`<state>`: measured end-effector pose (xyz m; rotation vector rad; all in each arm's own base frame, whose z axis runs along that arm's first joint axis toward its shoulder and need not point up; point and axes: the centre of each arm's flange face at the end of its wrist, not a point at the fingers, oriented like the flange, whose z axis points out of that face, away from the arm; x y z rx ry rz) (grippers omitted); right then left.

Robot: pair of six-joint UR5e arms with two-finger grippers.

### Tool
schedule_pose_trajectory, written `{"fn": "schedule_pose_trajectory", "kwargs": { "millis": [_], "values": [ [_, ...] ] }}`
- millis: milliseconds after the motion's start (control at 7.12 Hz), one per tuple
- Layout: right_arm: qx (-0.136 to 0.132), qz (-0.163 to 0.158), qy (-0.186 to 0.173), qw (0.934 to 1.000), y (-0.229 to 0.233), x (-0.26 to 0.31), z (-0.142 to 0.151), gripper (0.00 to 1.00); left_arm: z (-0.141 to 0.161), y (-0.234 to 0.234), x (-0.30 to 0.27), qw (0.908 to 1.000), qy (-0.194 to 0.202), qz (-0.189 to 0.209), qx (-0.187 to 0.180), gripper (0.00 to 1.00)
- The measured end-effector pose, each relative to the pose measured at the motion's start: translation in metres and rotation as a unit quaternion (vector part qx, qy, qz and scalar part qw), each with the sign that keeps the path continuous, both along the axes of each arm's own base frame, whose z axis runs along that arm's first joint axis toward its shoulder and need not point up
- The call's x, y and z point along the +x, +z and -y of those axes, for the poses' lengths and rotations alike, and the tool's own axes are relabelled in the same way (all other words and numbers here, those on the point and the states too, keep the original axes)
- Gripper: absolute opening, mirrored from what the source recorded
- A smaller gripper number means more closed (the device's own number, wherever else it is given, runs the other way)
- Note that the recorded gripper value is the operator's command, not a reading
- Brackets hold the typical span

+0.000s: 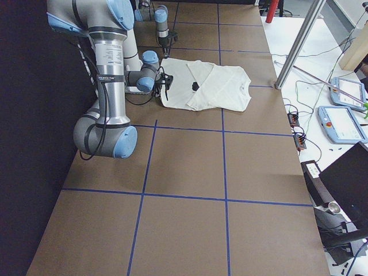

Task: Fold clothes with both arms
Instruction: 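Close both grippers on the hem corners, then lift the hem with both grippers and fold it toward the collar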

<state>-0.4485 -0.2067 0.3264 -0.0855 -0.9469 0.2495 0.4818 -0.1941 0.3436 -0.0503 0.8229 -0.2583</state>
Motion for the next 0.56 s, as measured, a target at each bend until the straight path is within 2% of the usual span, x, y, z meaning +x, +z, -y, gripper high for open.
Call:
{"fn": "schedule_pose_trajectory", "kwargs": {
  "millis": [281, 561],
  "values": [
    [-0.007, 0.007, -0.007, 0.9999, -0.004, 0.013, 0.002, 0.0, -0.004, -0.019, -0.016, 1.0, 0.007, 0.005, -0.003, 0.0],
    [-0.017, 0.026, -0.028, 0.9991, -0.019, 0.038, -0.007, 0.0, -0.017, -0.044, -0.017, 0.9997, 0.022, -0.004, -0.001, 0.0]
  ]
}}
